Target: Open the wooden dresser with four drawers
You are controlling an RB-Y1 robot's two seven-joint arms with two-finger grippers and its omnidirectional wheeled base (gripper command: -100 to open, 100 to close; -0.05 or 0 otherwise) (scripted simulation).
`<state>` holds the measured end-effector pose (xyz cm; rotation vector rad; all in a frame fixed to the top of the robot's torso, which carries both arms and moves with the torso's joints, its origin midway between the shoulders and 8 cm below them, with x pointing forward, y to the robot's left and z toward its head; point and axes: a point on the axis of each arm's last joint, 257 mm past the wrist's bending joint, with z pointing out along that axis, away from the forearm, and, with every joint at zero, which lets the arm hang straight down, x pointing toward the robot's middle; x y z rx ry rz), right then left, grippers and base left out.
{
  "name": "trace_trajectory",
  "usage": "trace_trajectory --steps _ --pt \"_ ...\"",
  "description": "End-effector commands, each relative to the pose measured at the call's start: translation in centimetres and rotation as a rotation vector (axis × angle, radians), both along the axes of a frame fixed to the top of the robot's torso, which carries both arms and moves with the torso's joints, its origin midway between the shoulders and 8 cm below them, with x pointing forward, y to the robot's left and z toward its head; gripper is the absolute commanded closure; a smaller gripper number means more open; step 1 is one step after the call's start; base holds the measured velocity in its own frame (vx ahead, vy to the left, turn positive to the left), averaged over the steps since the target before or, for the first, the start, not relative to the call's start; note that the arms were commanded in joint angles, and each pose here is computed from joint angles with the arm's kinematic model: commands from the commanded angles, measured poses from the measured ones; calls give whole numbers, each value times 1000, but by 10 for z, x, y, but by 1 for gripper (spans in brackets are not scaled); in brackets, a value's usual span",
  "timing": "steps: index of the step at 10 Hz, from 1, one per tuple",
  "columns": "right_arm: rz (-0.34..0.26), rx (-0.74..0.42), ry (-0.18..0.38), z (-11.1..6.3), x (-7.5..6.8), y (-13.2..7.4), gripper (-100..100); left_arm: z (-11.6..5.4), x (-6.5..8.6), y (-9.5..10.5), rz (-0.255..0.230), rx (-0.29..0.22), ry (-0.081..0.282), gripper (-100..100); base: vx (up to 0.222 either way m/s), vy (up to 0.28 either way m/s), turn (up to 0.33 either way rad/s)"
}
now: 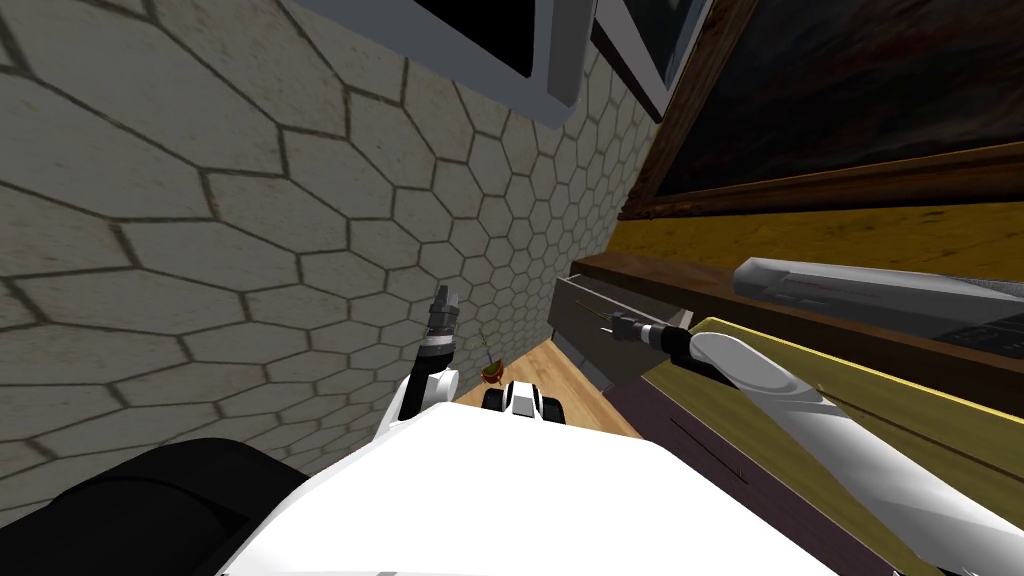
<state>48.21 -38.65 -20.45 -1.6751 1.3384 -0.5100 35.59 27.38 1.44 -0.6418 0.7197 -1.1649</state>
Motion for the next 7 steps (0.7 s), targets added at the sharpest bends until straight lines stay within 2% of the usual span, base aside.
trace_trajectory --steps 1,2,5,6,7 --pt "2 4 7 13 1 -3 -100 0 0 0 0 0 0 0 -17 40 -19" --pt "3 4 7 18 2 -4 -100 0 0 0 0 0 0 0 -6 26 -17" --pt "8 4 7 51 5 -9 -100 0 0 0 0 0 0 0 -1 19 -17" --pt "6 4 5 42 4 -8 -100 0 0 0 0 0 0 0 0 10 -3" --pt "7 5 7 43 4 -8 0 0 0 0 0 0 0 0 0 0 0"
